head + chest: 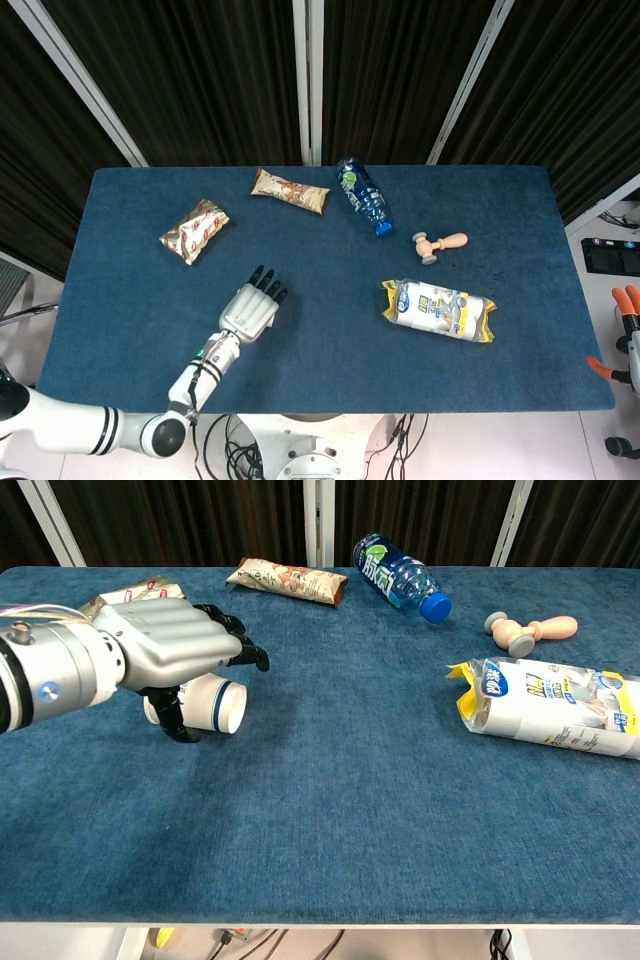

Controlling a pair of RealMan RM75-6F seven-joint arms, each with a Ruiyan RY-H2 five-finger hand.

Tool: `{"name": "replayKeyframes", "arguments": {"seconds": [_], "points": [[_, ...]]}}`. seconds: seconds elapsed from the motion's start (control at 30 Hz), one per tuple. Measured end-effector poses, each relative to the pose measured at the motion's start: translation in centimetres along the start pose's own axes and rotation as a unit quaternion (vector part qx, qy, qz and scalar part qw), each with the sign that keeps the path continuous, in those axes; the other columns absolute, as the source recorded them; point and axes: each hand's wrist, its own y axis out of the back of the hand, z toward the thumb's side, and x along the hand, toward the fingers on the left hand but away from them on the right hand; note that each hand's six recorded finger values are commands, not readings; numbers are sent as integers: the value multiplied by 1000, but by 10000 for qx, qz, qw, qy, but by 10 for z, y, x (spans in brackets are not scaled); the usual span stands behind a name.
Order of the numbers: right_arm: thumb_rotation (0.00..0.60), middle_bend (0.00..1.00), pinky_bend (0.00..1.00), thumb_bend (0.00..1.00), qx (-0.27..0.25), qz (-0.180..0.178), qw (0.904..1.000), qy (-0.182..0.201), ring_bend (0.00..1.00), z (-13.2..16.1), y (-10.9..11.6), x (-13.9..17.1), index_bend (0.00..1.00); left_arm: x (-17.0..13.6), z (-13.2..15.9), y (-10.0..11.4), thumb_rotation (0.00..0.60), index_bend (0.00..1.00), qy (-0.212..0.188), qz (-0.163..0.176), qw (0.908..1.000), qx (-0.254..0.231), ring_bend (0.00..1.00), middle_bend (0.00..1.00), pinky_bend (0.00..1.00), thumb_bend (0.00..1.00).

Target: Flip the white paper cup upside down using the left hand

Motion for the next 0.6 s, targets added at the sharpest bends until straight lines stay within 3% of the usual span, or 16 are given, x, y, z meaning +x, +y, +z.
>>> {"name": "replayKeyframes", "arguments": {"seconds": [0.23,0.6], "points": [[600,0,0,26,-8,61,10000,-17,0,-2,-3,-1,0,2,-5,-4,600,252,138,-35,9998,155,0,169,0,188],[600,0,0,26,-19,157,9999,-14,0,-1,-9,-4,0,7,2,-4,600,270,-15,57,9999,91,0,182,0,189]]}}
